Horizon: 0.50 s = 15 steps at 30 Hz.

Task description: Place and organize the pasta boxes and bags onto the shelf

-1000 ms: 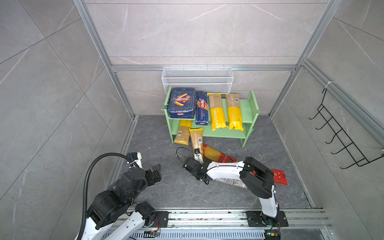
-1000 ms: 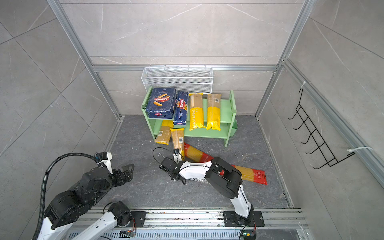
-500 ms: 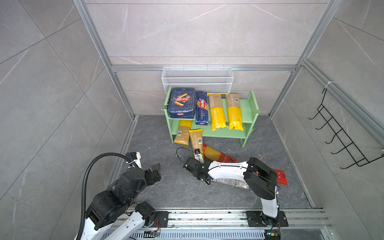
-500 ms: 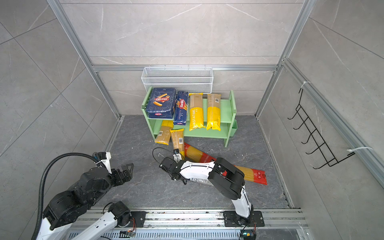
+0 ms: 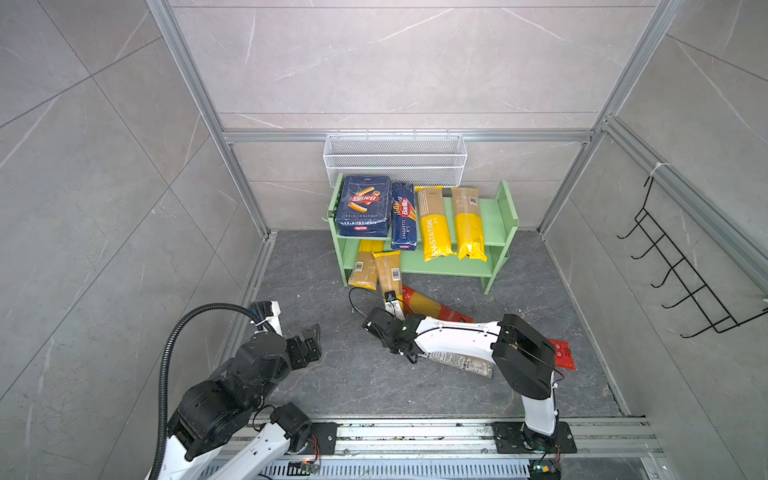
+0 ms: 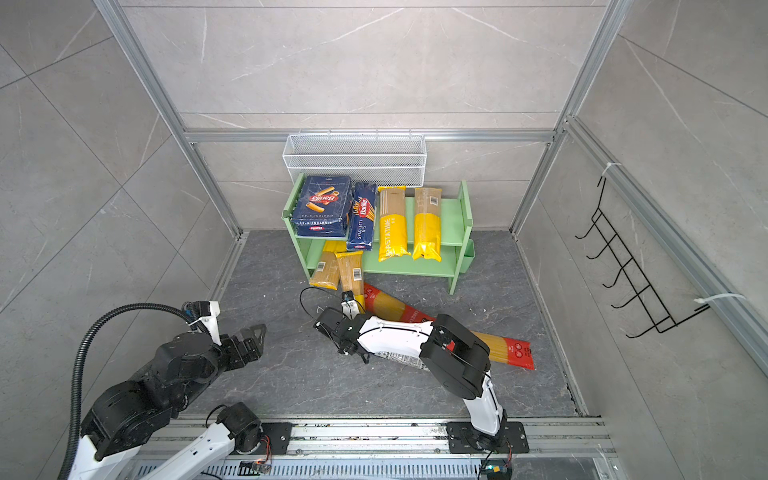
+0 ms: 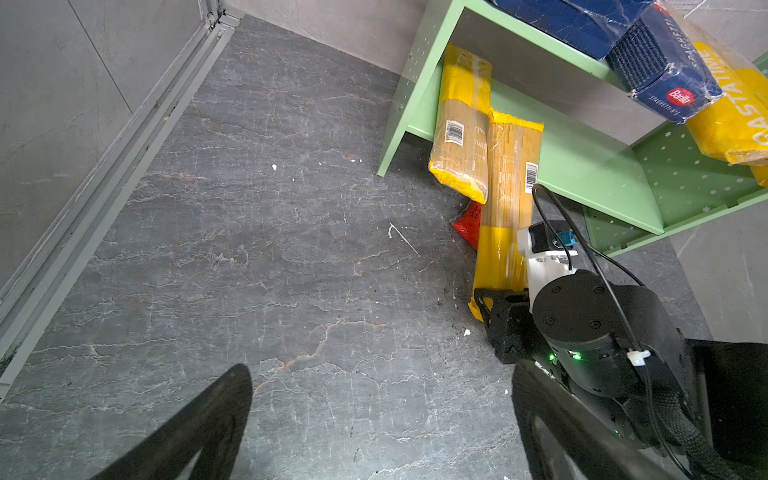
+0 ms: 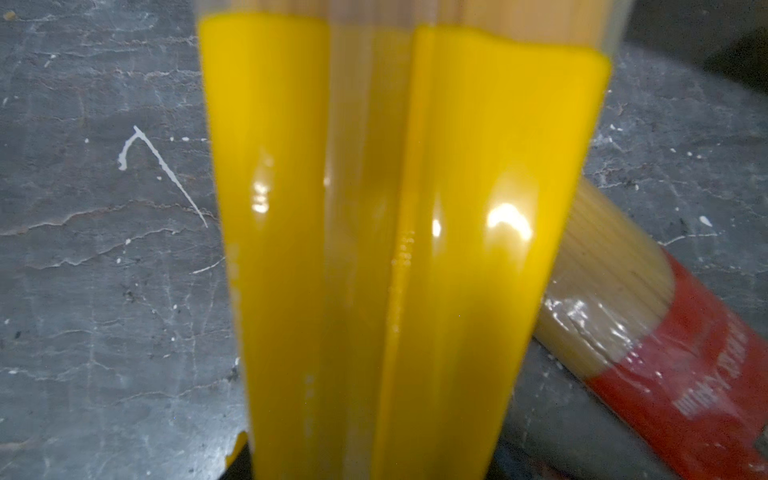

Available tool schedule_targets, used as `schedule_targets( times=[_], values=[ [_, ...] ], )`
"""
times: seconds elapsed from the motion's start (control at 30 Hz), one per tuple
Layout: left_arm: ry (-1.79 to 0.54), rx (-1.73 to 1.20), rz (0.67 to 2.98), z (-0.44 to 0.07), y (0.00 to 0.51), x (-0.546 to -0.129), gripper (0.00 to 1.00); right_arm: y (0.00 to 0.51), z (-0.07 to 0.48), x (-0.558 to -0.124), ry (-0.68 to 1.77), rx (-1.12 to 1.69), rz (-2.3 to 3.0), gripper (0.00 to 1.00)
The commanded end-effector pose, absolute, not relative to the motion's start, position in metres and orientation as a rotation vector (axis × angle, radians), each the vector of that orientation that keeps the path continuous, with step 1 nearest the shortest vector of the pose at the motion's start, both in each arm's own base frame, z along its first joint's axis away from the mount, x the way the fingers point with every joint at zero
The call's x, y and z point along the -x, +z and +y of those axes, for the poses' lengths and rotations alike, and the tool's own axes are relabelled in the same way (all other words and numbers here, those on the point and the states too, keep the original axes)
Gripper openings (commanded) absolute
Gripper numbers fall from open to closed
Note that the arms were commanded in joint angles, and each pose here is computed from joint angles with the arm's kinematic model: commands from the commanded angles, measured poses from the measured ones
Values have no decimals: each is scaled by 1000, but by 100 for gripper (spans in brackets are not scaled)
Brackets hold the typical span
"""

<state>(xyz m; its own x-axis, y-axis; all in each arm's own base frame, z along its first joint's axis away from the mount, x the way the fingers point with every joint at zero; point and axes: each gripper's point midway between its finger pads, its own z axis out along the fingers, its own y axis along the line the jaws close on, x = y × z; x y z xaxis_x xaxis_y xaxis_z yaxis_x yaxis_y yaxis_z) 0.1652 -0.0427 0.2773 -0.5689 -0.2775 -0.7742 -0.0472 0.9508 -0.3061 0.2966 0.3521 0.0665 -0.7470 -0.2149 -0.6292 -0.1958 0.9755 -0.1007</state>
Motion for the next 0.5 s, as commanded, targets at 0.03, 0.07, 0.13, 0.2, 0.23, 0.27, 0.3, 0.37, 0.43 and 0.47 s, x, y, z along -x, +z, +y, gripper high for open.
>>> schedule_targets(
  times=[0.03,0.07,0.13,0.2,0.23,0.27,0.3,0.37,0.43,0.47],
  values=[
    [-287,207,2136,-40,292,-167,99,154,364,-326,83,146,2219,0],
    [-287,205,2135,-40,293,-167,99,156,363,-327,86,139,2215,0],
    [-285,201,2133,-41,295,-169,99,162,362,-330,88,128,2202,0],
    [-266,204,2123,-39,298,-171,99,167,360,-335,88,114,2194,0],
    [-259,207,2121,-39,299,-172,99,169,359,-337,88,106,2190,0],
    [-260,204,2119,-39,300,-172,99,172,359,-339,93,102,2184,0],
    [-259,203,2118,-40,301,-173,99,175,359,-341,98,102,2178,0],
    [-255,201,2117,-40,303,-174,99,180,358,-345,99,90,2168,0],
    [-254,197,2114,-41,306,-175,99,186,358,-347,106,88,2157,0],
    [-252,195,2112,-41,308,-176,99,189,358,-349,106,82,2149,0]
  ],
)
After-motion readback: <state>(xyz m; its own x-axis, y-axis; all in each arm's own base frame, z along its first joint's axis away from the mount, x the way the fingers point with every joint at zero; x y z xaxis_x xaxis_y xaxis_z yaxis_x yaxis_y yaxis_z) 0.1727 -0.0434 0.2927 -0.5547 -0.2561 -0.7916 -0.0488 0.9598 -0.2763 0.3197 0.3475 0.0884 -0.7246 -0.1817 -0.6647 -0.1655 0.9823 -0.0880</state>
